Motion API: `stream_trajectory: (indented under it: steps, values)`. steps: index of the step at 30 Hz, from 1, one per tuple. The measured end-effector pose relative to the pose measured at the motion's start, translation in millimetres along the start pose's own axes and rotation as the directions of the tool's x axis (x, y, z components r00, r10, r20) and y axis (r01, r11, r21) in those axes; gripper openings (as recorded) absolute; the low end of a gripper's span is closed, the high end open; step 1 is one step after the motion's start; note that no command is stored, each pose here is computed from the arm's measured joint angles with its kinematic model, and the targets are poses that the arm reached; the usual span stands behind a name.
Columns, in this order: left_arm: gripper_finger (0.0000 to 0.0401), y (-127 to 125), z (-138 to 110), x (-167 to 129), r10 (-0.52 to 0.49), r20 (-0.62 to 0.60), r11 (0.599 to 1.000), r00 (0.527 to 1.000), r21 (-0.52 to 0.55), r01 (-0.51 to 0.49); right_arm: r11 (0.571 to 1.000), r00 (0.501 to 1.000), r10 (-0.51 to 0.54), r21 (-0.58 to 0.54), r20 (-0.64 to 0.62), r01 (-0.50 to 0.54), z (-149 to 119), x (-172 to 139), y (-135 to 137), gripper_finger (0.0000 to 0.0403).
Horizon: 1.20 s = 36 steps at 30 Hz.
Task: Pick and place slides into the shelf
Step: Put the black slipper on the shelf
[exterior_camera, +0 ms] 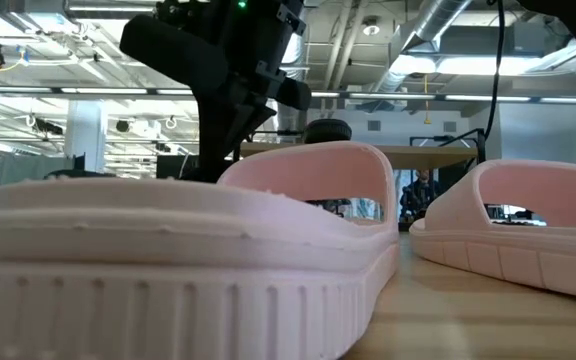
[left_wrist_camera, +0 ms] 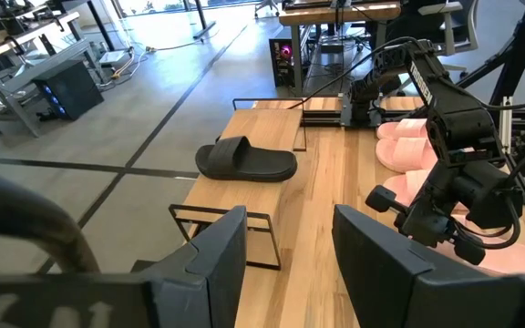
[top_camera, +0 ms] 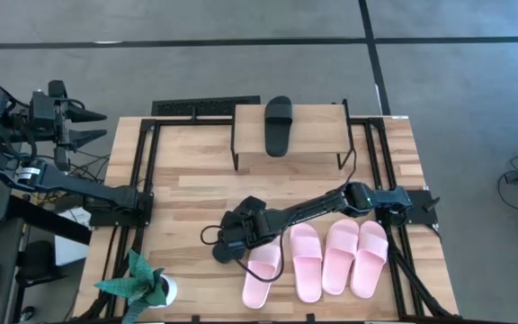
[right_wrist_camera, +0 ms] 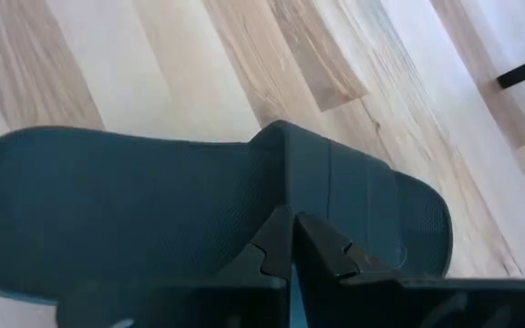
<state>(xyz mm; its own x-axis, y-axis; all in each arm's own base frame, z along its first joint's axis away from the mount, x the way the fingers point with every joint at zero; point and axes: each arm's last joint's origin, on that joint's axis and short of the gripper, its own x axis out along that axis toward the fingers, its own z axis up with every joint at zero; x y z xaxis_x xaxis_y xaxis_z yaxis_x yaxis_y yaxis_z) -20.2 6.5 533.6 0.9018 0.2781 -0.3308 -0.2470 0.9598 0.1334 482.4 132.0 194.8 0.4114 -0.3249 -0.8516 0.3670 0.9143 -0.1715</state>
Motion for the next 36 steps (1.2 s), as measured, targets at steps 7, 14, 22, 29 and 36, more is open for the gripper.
stream_trajectory:
  steps: [7, 14, 22, 29, 36]
  values:
    - [0.0153, 0, 0, 0, 0.0, 0.0, 1.0, 1.0, -0.001, 0.0, 1.0, 1.0, 0.016, 0.004, 0.005, -0.016, 0, -1, 2, 0.0028]
    - [0.0153, 0, 0, 0, 0.0, 0.0, 1.0, 1.0, 0.0, 0.0, 0.999, 1.0, 0.016, 0.042, 0.006, -0.016, 1, -1, 2, 0.0089]
    - [0.0153, 0, 0, 0, 0.0, 0.0, 1.0, 1.0, 0.0, 0.0, 0.999, 1.0, 0.016, 0.04, 0.007, -0.016, 0, 0, 2, 0.0136]
    - [0.0153, 0, 0, 0, 0.0, 0.0, 1.0, 1.0, 0.001, 0.0, 0.998, 0.999, 0.036, 0.052, -0.028, -0.035, -10, 13, 4, 0.0179]
    - [0.0153, 0, 0, 0, 0.0, 0.0, 1.0, 1.0, 0.002, 0.0, 0.991, 0.996, -0.034, 0.129, -0.076, 0.044, -17, 15, -2, 0.0196]
